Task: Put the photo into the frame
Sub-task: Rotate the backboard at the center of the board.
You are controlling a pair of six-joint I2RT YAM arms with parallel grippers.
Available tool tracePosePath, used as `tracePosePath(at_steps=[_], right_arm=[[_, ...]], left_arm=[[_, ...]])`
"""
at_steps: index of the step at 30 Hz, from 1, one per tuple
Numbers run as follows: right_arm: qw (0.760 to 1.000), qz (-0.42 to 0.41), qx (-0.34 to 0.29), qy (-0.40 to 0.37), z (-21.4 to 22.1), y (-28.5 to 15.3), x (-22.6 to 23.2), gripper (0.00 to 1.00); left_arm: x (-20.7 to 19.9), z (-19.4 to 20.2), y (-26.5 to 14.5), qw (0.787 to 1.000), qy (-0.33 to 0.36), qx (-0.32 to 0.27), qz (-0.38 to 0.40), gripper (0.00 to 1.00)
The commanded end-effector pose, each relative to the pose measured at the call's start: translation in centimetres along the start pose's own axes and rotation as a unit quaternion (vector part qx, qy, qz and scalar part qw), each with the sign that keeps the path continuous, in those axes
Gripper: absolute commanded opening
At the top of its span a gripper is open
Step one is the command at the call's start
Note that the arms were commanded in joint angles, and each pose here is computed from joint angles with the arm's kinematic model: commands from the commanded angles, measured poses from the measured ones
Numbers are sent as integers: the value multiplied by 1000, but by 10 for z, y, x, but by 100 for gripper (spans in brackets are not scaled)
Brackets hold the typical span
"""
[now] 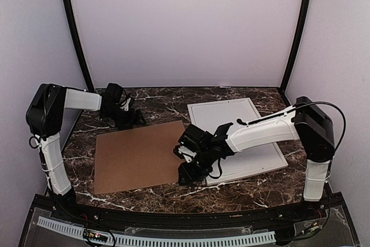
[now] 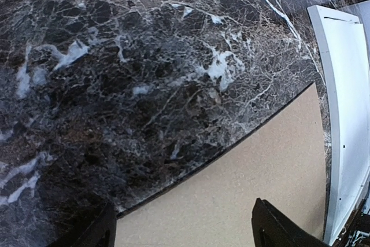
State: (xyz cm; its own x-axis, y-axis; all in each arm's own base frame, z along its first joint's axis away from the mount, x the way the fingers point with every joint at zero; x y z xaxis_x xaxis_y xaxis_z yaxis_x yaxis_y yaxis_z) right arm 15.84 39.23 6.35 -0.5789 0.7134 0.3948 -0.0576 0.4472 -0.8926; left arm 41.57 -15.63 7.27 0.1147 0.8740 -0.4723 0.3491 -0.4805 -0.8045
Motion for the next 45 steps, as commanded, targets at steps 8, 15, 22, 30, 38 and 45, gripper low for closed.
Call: tracePosePath(at_steps=[8, 15, 22, 30, 38, 45], right_arm=[[997, 35, -63, 32, -90, 14, -46, 47], [996, 42, -79, 21, -123, -1, -51, 47], [996, 15, -84, -6, -89, -43, -27, 48], [1000, 10, -12, -16, -6, -24, -6, 48], [1000, 16, 17, -5, 33, -3, -6, 47], [999, 49, 10, 11, 20, 10, -19, 47]], left_arm=[[22, 62, -16, 995, -62, 53, -53, 74], [22, 76, -35, 994, -80, 34, -58, 72], [21, 75, -49, 994, -77, 14, -71, 73], [21, 61, -54, 995, -68, -1, -72, 83], [19, 55, -54, 996, -59, -4, -70, 87], [23, 64, -53, 996, -60, 3, -72, 87]])
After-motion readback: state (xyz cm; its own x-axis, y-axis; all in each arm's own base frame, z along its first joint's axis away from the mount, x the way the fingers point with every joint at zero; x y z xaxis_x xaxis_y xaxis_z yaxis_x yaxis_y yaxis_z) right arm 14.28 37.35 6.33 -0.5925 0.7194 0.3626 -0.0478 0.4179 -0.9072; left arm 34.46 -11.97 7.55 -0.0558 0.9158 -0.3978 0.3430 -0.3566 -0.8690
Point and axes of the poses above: each gripper's point midway between its finger pads, its own y axis out along the fingers, its own x axis along the line the jaws close on, z = x × y, the point moved 4 cm from there along -y, back along the fingers
